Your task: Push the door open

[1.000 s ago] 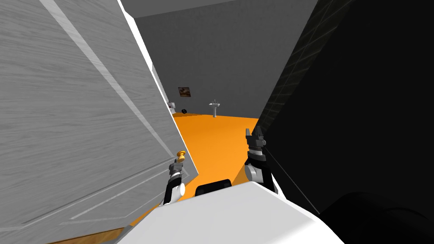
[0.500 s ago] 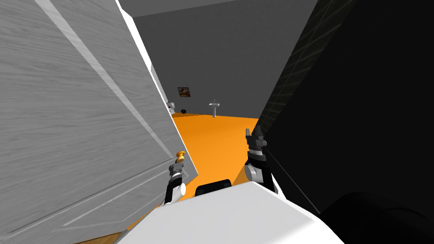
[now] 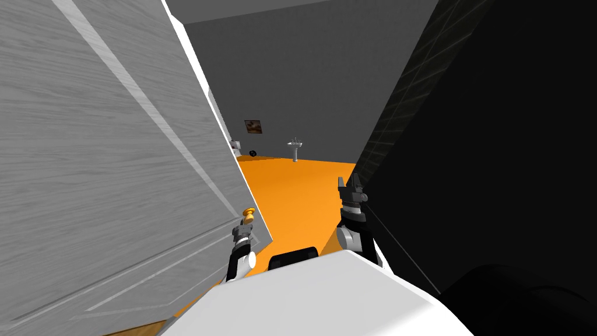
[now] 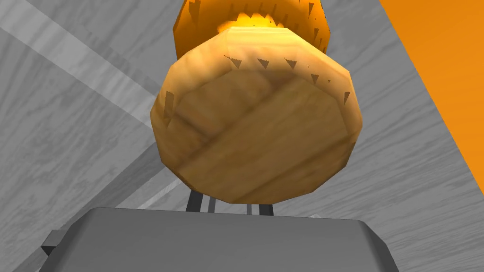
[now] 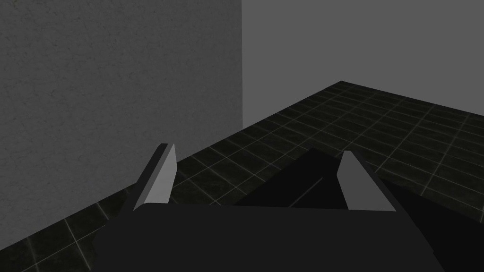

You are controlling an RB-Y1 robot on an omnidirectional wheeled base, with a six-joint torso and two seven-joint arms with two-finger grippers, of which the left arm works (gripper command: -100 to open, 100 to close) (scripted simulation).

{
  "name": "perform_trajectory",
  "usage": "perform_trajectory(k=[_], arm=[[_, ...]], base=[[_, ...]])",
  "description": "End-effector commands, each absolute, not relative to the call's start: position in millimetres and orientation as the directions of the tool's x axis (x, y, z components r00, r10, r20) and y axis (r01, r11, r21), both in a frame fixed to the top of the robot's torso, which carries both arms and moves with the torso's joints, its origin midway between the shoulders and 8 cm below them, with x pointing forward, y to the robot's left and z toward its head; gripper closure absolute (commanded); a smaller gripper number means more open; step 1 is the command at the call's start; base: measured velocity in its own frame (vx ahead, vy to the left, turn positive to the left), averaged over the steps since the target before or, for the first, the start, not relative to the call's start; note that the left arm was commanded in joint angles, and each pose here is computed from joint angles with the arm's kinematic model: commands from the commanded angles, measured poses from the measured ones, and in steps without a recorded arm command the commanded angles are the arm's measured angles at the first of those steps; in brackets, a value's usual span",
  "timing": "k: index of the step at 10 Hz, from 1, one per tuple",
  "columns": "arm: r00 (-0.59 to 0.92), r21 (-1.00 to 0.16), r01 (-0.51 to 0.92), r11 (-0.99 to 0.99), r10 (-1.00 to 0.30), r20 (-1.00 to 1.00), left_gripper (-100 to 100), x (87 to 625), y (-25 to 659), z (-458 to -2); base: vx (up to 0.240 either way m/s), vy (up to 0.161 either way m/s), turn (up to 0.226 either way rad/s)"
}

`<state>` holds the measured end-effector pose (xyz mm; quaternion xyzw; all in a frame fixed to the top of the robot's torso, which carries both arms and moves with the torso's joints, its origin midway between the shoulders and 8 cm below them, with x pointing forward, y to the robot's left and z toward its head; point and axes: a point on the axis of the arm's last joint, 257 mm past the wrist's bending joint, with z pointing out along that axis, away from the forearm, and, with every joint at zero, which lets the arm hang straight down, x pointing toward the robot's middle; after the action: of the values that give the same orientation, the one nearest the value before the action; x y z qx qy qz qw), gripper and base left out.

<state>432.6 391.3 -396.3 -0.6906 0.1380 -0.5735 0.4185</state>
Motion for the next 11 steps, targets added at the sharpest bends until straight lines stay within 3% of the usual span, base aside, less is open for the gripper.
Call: perform_trajectory(k=[1, 6, 7, 11], arm=[[0.263, -0.721, 0.326, -0.612, -0.674, 0.691, 100, 445.4, 390.1, -378.4], [0.243, -0.64, 0.363, -0.677, -0.594, 0.766, 100, 444.4, 391.8, -380.0], [0.272, -0.613, 0.352, -0.708, -0.549, 0.79, -100, 432.4, 388.3, -399.6], [0.221, -0.495, 0.402, -0.771, -0.442, 0.869, -100, 433.0, 379.7, -396.8]], base=[[0.011, -0.001, -0.002], [0.027, 0.002, -0.006], [-0.05, 0.007, -0.027], [-0.118, -0.007, -0.071]])
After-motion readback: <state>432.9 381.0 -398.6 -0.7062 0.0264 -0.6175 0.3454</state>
